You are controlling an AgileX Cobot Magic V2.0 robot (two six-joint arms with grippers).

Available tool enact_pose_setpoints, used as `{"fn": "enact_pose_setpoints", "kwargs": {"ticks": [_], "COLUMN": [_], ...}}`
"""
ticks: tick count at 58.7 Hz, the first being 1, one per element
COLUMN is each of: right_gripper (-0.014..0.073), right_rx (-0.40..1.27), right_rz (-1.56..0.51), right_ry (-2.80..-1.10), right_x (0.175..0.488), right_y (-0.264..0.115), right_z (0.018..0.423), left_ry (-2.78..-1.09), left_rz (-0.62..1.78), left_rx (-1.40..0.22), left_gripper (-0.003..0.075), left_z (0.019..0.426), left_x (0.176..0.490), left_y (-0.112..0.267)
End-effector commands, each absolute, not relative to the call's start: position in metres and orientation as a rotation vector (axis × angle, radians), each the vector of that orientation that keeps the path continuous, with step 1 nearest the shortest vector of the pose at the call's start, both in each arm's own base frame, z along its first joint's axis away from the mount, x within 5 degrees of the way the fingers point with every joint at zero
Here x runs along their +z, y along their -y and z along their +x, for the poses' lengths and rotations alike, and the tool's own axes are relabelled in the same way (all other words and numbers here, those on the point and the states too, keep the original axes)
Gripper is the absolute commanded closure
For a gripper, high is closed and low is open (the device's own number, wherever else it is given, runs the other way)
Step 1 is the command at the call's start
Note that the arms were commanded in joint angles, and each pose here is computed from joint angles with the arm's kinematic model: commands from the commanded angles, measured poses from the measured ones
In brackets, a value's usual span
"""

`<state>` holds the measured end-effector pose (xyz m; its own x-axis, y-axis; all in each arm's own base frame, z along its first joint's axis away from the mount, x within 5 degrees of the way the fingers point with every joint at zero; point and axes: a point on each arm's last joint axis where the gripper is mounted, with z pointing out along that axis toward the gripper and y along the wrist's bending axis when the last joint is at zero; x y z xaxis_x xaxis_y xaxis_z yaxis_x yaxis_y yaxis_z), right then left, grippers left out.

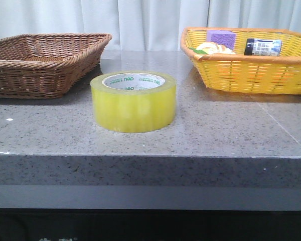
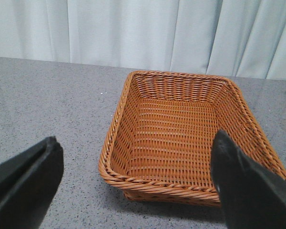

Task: Transfer tape with both arms
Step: 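Move the left gripper down over the tape roll on the table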

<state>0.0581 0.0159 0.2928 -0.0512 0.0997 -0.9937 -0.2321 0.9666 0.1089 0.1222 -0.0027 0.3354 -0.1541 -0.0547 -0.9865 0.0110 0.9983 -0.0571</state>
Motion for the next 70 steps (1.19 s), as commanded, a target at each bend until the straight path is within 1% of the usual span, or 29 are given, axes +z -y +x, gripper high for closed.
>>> {"fn": "enact_pose_setpoints", "kwargs": {"ticks": [1,7,16,19,29,37,49,60,70], "right_gripper": [0.0664,0.0664,0.0664,0.0664,0.0664,0.0664,0.0664,0.0664,0.0664], "right_rx": [0.249,0.249,0.249,0.249,0.249,0.249,0.249,0.249,0.249], "right_rz": [-0.088,-0.088,-0.088,-0.088,-0.088,-0.088,-0.088,-0.088,-0.088], "right_ry": [-1.498,-1.499,-1.499,-1.499,-1.499,-1.499,-1.499,-1.499,-1.499], "right_x": [0.308,0.308,0.308,0.308,0.308,0.308,0.308,0.308,0.308], "right_y": [-0.014,-0.014,-0.014,-0.014,-0.014,-0.014,-0.014,-0.014,-0.014], "right_z": [0.058,0.058,0.058,0.058,0.058,0.058,0.058,0.058,0.058], "left_ry": [-1.623,-1.689,-1.885,-1.970,-2.156,-2.240,-2.348,-2.430,-2.461], "left_rz": [-0.036,-0.025,0.044,0.086,0.256,0.371,0.450,0.436,0.425], "left_rx": [-0.074,-0.083,-0.131,-0.175,-0.362,-0.486,-0.527,-0.538,-0.550], "left_gripper": [0.0102,0.0102,0.0102,0.0102,0.0102,0.0102,0.0102,0.0102,0.0102], "left_z": [0.123,0.123,0.133,0.140,0.165,0.184,0.217,0.244,0.260], "left_x": [0.354,0.357,0.365,0.365,0.367,0.362,0.344,0.325,0.317], "left_y": [0.003,0.005,0.017,0.026,0.070,0.109,0.151,0.171,0.182]}}
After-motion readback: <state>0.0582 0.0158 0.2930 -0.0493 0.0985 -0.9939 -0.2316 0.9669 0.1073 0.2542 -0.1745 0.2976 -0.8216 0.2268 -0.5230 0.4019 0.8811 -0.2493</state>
